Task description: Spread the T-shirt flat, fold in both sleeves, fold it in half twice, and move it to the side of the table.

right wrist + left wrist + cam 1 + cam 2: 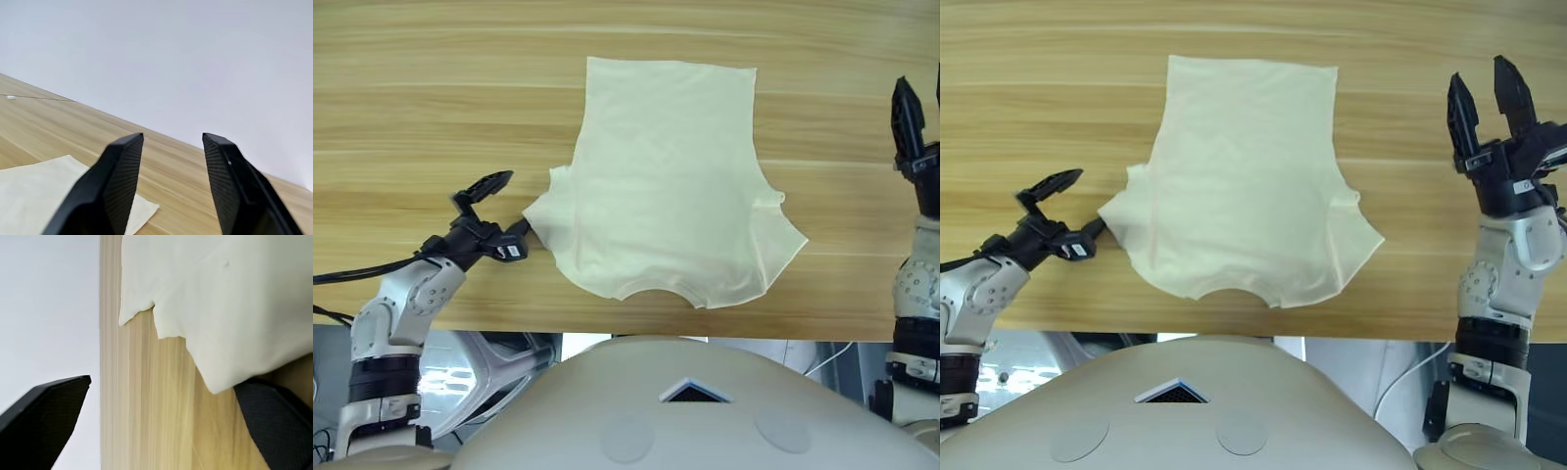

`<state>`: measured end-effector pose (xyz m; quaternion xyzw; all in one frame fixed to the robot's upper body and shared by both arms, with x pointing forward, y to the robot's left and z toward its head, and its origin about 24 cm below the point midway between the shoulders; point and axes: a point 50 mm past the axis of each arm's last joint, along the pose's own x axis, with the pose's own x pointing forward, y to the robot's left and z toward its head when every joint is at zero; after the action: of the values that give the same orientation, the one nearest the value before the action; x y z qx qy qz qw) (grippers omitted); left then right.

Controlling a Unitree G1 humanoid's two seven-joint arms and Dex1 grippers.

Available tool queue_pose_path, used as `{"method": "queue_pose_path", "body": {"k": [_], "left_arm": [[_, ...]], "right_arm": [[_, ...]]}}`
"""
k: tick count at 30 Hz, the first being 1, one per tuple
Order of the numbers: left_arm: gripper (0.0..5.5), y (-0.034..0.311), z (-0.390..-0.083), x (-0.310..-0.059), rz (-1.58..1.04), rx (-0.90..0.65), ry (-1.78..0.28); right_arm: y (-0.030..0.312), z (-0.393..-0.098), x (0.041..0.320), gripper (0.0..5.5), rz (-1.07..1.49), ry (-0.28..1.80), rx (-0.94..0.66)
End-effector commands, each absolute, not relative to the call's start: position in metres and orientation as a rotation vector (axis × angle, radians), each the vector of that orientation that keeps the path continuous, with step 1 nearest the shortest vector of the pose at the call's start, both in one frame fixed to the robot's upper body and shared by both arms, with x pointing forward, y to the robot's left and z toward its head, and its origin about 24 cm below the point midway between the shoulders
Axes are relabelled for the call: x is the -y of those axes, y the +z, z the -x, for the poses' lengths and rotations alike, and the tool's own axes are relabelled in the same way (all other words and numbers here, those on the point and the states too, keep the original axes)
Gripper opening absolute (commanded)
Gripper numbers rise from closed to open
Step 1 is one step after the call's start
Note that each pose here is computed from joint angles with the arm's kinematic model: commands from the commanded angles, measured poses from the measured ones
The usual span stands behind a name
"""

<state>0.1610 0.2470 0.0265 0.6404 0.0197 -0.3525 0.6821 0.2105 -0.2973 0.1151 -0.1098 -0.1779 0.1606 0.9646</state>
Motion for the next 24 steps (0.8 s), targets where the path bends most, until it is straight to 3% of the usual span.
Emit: {"method": "queue_pose_path", "body": {"k": [1, 6, 24], "left_arm": [[5.36, 0.007, -0.140, -0.243, -1.470, -0.151, -0.967], [5.36, 0.006, -0.144, -0.249, -1.501, -0.179, -0.985], [2.35, -0.010, -0.154, -0.252, -1.504, -0.225, -1.057]], "right_arm": [[0.121, -0.215, 0.296, 2.23, 0.234, 0.306, 0.372], [0.120, -0.214, 0.294, 2.23, 0.222, 0.298, 0.373], [0.110, -0.197, 0.295, 2.23, 0.253, 0.275, 0.329]]}}
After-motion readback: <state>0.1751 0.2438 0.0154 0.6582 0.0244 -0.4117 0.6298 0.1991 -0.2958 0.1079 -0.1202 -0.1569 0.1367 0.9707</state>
